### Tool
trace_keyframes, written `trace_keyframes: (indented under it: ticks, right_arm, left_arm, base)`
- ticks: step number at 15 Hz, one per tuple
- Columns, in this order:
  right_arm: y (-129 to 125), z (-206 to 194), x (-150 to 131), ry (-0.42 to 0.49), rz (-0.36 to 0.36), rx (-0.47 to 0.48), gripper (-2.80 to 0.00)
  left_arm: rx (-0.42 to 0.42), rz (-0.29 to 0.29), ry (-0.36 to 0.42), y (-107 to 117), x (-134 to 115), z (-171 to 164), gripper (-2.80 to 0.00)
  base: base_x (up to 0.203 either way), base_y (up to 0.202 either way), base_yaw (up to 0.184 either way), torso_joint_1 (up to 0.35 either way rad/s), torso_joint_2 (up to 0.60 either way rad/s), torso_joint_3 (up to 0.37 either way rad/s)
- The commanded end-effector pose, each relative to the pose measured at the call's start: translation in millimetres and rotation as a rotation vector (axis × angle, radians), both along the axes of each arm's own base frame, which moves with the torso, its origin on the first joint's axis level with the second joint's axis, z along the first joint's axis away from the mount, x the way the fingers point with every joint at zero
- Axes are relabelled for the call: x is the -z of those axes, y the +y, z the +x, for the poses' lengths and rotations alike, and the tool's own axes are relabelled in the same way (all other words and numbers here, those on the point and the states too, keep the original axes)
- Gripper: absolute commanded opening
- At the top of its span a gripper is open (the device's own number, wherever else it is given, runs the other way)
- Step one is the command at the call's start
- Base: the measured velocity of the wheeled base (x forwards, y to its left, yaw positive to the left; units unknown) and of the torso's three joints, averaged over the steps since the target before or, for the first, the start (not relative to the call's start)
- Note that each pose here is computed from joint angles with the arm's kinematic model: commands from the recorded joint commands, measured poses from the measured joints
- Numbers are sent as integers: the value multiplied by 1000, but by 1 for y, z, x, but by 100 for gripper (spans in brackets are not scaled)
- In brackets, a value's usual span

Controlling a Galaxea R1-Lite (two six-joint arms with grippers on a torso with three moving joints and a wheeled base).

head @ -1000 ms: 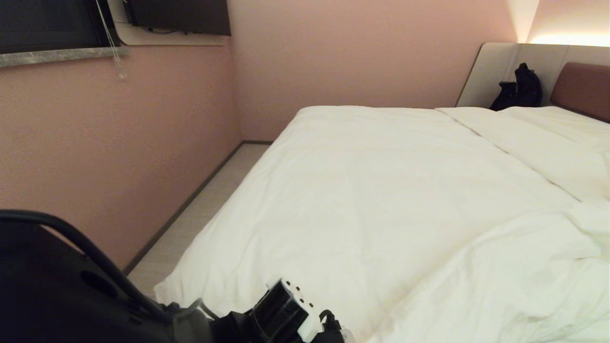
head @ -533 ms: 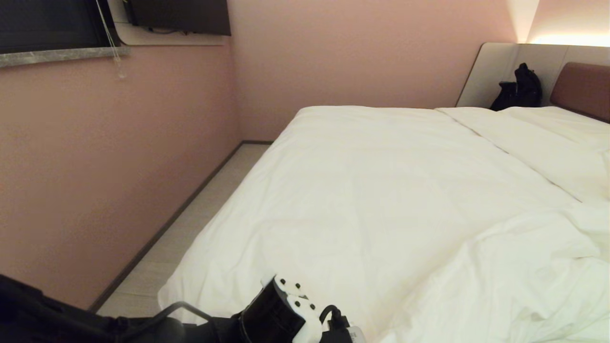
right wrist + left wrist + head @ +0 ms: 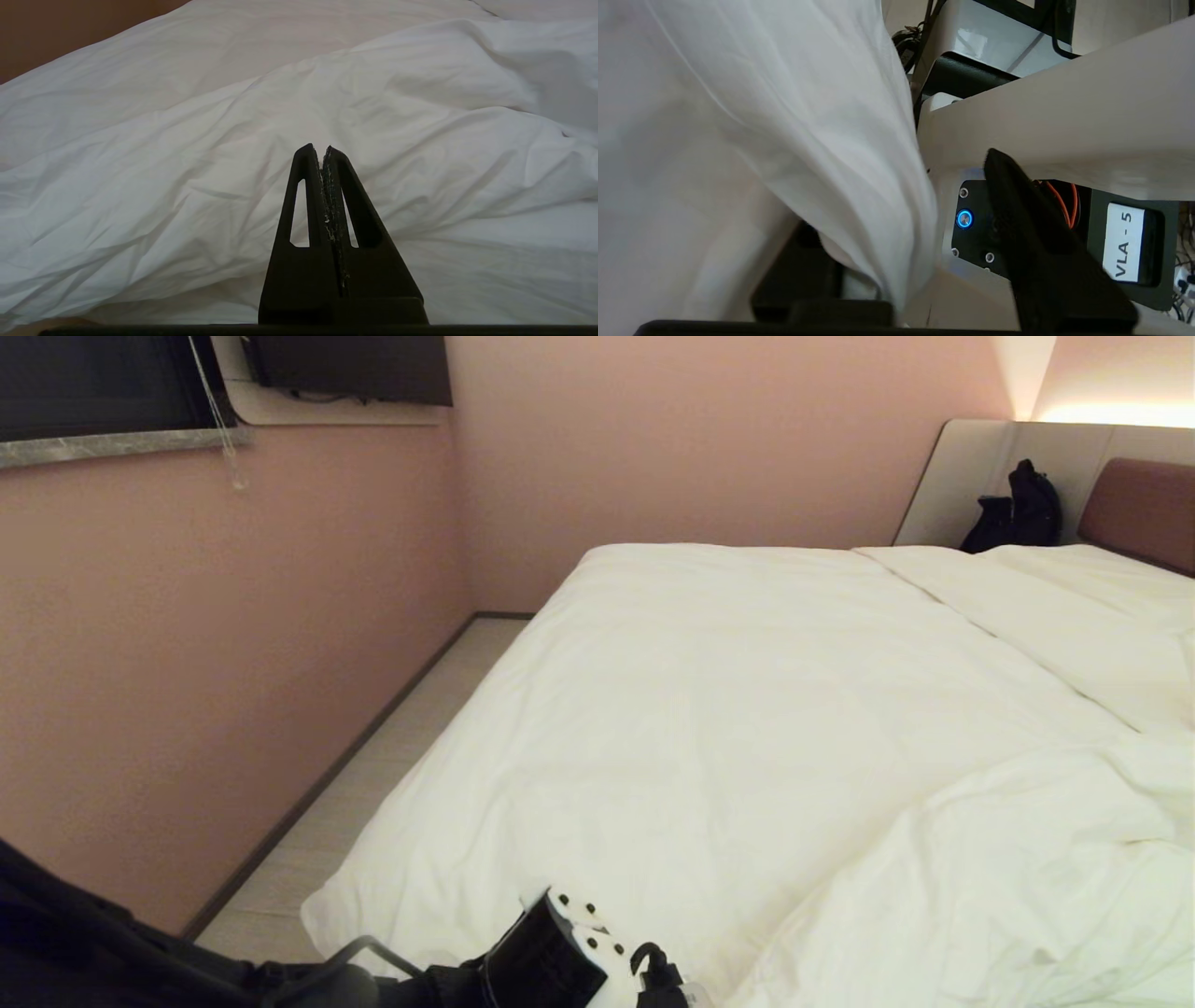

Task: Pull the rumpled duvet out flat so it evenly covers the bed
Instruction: Flatten the corners of the folded blanket

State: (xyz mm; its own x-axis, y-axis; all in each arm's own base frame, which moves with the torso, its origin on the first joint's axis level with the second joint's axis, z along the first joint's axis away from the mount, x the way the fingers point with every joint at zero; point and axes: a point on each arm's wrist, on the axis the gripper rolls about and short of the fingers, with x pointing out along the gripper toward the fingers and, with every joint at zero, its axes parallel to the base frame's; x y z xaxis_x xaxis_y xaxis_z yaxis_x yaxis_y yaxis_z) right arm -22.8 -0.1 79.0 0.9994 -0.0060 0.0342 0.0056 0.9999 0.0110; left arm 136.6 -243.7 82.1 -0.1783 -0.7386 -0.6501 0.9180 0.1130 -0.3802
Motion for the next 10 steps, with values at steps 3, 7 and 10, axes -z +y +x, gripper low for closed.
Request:
trace_keyframes:
  ticks: [3,7,10]
  right_arm:
    - [0,0,0,-1,0,0,-280]
    - [0,0,0,-1,0,0,-280]
    - [0,0,0,-1,0,0,-280]
  left_arm:
    - [-32,-88,-57,6,-22,-1,0]
    - [1,-229,-110,28,-67,-30,0]
    - [18,-287,-137,50,-87,-47,0]
  base:
    - [0,0,0,0,0,0]
    - [0,0,0,0,0,0]
    - [0,0,0,0,0,0]
